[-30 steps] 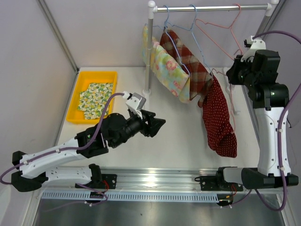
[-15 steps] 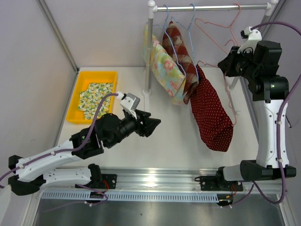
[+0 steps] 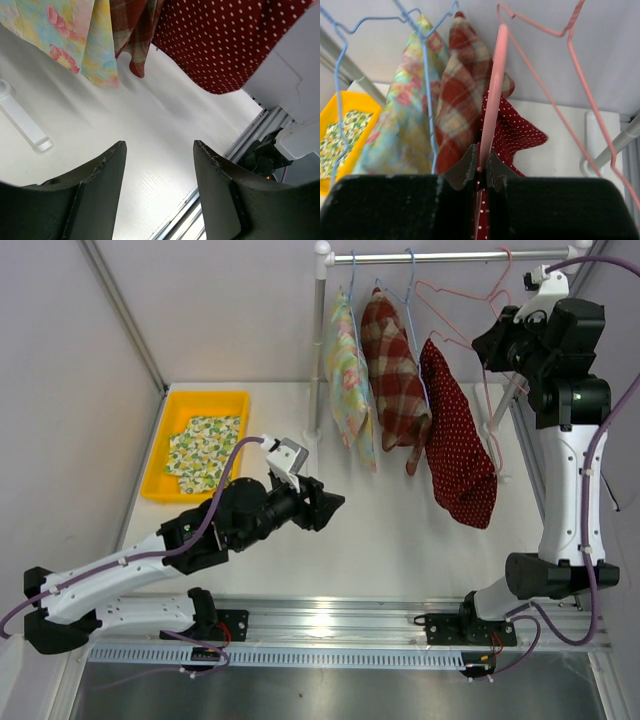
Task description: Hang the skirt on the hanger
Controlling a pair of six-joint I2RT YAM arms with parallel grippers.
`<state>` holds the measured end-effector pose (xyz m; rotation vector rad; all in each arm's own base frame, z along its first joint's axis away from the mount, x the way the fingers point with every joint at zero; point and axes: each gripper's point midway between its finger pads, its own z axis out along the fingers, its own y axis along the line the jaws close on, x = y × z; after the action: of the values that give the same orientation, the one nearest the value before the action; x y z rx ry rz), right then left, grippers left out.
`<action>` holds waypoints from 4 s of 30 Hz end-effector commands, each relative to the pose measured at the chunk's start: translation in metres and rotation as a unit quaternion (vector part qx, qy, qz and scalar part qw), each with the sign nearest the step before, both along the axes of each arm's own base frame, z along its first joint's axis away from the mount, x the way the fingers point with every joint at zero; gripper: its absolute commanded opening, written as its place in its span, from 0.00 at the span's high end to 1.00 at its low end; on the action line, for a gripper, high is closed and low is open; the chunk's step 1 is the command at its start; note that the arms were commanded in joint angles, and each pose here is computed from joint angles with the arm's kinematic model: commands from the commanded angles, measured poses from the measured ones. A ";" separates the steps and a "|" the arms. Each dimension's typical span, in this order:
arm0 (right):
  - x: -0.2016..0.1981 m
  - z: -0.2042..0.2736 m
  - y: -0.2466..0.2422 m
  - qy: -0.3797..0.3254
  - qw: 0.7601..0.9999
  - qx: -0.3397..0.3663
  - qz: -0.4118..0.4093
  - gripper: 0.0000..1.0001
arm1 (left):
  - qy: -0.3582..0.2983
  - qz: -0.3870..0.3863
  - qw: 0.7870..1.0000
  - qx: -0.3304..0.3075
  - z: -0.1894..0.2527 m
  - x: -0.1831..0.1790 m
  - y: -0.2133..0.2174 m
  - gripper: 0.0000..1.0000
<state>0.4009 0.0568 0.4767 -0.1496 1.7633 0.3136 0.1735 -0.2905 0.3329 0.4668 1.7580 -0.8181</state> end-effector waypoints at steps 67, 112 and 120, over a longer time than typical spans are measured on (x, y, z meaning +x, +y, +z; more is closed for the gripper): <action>-0.039 -0.019 -0.044 -0.011 0.973 0.135 -0.185 0.05 | 0.053 0.324 0.944 -0.010 -0.017 0.124 0.139 0.15; -0.144 -0.111 0.053 0.111 0.982 0.146 0.040 0.18 | 0.325 0.629 0.705 0.041 -0.246 0.284 0.361 1.00; -0.140 -0.109 0.056 0.105 0.983 0.141 0.044 0.19 | 0.185 0.588 0.788 0.011 -0.110 0.286 0.343 1.00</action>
<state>0.2563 0.1102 0.3591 0.0376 1.9410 0.6577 0.4431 0.0621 0.1082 -0.9911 2.1802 0.1611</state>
